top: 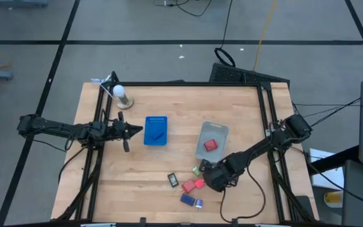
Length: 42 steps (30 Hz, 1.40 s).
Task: Pick & Place Office items
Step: Put the blue charger adapter into the gray bin
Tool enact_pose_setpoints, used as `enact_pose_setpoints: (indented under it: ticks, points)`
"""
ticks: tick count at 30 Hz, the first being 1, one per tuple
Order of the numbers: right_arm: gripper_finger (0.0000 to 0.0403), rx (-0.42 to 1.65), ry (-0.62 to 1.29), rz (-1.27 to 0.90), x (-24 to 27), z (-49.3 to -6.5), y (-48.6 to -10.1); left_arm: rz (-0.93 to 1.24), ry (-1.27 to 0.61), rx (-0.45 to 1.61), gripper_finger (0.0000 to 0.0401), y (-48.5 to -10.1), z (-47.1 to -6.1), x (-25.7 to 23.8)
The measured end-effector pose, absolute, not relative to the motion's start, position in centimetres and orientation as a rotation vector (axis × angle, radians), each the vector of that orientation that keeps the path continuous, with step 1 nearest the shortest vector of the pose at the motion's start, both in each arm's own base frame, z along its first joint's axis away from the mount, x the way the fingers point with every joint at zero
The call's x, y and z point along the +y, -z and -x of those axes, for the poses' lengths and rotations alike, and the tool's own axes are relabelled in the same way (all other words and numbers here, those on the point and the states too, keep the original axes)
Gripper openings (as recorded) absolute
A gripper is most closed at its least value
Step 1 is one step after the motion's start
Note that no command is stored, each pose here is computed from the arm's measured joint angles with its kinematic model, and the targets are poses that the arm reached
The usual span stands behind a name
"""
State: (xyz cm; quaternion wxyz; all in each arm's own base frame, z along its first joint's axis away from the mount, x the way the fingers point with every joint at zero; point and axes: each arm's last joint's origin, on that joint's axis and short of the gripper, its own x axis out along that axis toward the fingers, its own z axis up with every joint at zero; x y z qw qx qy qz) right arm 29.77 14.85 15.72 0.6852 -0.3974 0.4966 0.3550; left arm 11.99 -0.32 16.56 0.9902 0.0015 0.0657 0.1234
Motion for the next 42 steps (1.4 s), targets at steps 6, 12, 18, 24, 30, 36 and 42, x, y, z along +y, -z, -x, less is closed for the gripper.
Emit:
enact_pose_setpoints:
  ticks: [6, 12, 18, 24, 30, 36, 42]
  points:
    - [0.0228, 1.154, -0.8, 0.792, 13.7, -30.3, -15.2, -0.002, -0.248, 0.131, 0.0024, -16.6, -12.0, -0.3]
    - [0.0222, 1.153, -0.783, 0.741, 13.5, -30.6, -15.2, -0.002, -0.248, 0.132, 0.0024, -16.6, -12.0, -0.3]
    - [0.0207, 1.116, -0.776, 0.722, 14.7, -30.6, -15.7, -0.003, -0.248, 0.132, 0.0024, -16.6, -12.0, -0.3]
    - [0.0207, 0.999, -0.732, 0.692, 15.4, -30.4, -19.1, 0.001, -0.248, 0.132, 0.0024, -16.6, -12.0, -0.3]
    - [0.021, 0.836, -0.639, 0.568, 14.6, -29.0, -24.4, 0.0, -0.247, 0.134, 0.0024, -16.5, -12.0, -0.3]
    - [0.0206, 0.555, -0.508, 0.487, 11.8, -25.8, -31.1, -0.003, -0.247, 0.137, 0.0024, -16.5, -12.0, -0.3]
    - [0.0207, 0.338, -0.221, 0.381, 7.7, -20.9, -33.9, 0.0, -0.248, 0.14, 0.0024, -16.5, -12.0, -0.3]
